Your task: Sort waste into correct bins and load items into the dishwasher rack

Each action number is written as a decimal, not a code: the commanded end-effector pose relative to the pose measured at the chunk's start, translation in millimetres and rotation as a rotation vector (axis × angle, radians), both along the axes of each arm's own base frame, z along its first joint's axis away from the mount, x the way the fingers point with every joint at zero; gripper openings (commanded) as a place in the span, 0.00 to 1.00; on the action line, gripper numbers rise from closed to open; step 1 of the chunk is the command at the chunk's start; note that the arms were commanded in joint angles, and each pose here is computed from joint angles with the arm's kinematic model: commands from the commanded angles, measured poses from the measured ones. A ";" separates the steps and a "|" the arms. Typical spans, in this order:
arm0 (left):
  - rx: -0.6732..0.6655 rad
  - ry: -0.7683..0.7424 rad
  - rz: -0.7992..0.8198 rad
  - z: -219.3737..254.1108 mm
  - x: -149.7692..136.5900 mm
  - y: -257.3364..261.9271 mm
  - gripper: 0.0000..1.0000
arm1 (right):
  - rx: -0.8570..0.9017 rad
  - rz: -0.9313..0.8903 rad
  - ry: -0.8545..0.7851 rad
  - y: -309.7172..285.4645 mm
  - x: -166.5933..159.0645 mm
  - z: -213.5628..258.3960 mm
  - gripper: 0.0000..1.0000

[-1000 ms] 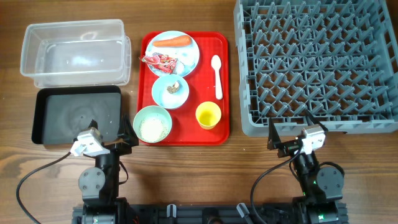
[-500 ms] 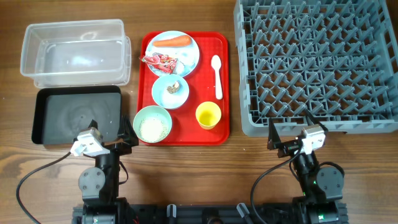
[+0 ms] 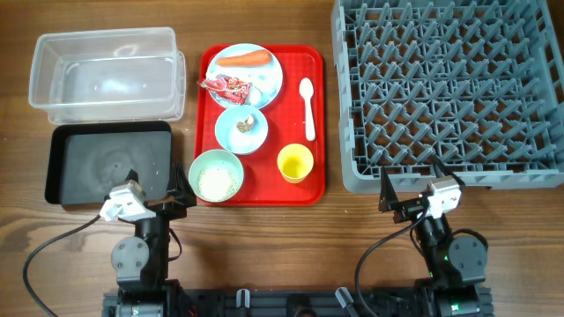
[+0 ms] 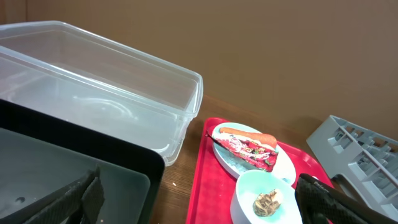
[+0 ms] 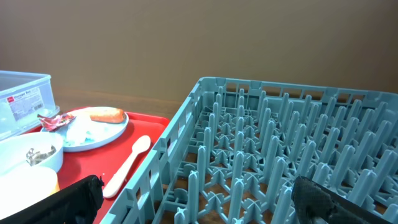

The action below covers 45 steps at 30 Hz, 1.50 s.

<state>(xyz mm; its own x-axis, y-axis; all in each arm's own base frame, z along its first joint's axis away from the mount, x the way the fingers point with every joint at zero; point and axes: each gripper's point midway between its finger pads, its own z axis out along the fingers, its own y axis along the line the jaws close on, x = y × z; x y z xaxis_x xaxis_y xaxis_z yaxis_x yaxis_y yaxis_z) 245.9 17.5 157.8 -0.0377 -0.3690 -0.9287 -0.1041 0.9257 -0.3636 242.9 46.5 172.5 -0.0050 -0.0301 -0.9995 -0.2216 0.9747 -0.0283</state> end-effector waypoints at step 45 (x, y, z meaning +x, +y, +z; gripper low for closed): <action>-0.024 -0.083 -0.480 189.2 56.4 -78.8 1.00 | -0.096 0.180 -0.157 31.5 4.9 257.7 1.00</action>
<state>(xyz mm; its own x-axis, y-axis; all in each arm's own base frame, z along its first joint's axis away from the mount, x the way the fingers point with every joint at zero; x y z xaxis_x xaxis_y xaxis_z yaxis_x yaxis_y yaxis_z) 275.3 -46.0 329.1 -0.0107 -0.3548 -0.9349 0.3131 0.8867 -0.3401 240.2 66.3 414.7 0.1851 -0.0619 -0.9808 -0.3175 0.9407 -0.1193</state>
